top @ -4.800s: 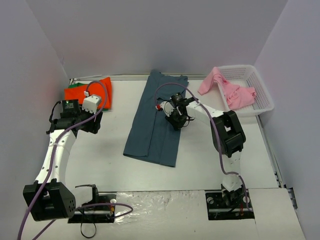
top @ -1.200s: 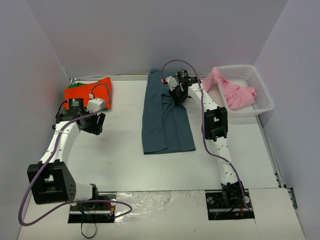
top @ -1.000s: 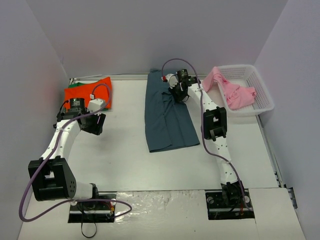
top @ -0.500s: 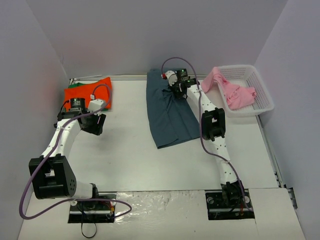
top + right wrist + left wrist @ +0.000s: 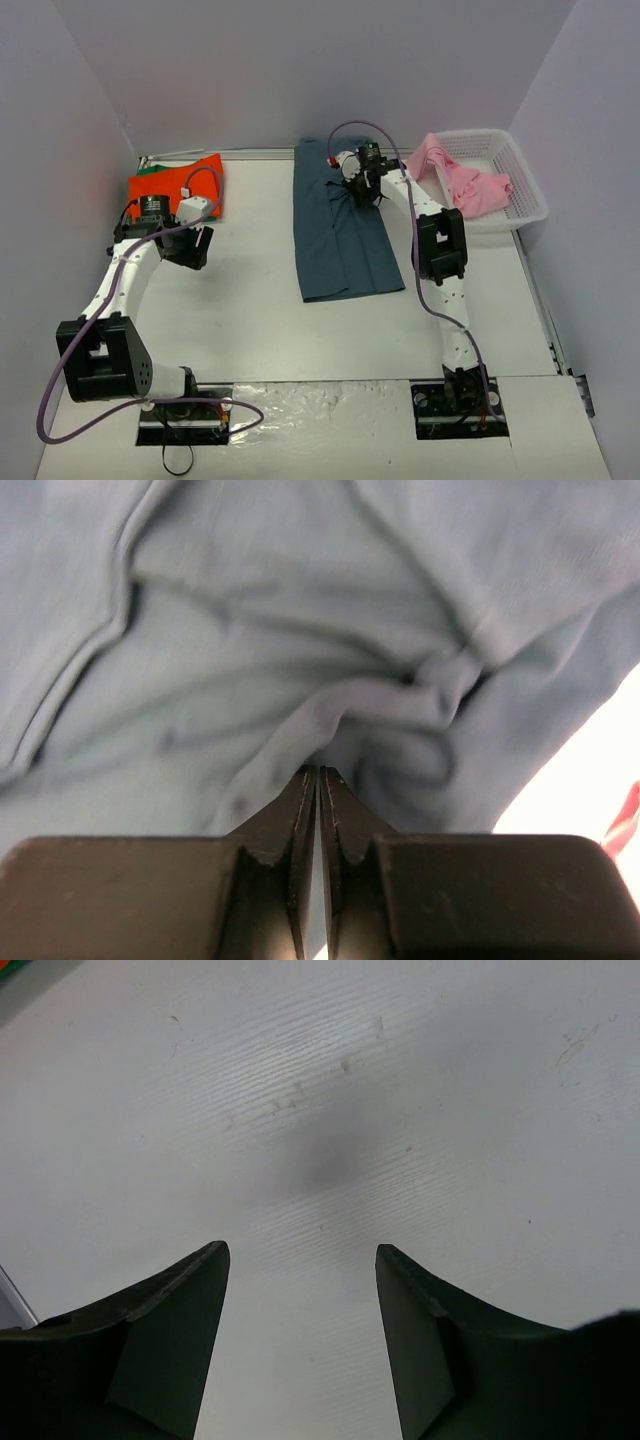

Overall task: Fold and stack the t-shirts
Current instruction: Rotate the tshirt 90 degrees

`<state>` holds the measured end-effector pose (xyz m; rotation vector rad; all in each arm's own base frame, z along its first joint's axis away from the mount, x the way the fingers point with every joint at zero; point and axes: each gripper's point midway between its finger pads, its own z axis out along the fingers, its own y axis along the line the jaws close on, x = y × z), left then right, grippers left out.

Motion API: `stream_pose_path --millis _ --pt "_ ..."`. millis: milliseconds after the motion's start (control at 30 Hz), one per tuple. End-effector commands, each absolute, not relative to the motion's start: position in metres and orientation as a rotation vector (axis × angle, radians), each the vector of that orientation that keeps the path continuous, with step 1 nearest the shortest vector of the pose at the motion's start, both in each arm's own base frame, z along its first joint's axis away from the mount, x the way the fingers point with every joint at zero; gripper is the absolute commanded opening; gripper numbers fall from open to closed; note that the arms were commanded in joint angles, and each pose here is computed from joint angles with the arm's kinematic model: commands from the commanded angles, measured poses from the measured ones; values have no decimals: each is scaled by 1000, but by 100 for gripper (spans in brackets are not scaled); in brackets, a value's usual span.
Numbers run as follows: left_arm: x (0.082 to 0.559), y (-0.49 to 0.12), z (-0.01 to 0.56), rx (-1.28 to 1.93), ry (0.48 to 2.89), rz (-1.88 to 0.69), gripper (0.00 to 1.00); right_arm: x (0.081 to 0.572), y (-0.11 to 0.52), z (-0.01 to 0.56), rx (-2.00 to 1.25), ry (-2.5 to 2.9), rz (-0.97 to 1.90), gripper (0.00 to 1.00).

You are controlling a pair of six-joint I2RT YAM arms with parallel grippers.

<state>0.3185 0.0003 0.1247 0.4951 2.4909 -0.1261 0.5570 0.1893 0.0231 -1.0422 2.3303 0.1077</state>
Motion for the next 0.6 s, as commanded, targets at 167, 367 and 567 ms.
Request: stream_pose_path --millis 167,367,567 --pt "319 -8 163 518 2370 -127 60 529 177 103 -1020 2280 92 7" --pt "316 -18 172 546 2330 -180 61 510 169 129 -1003 2273 76 9" --pt "317 -54 182 756 2281 -140 62 479 144 149 -1009 2272 8 22"
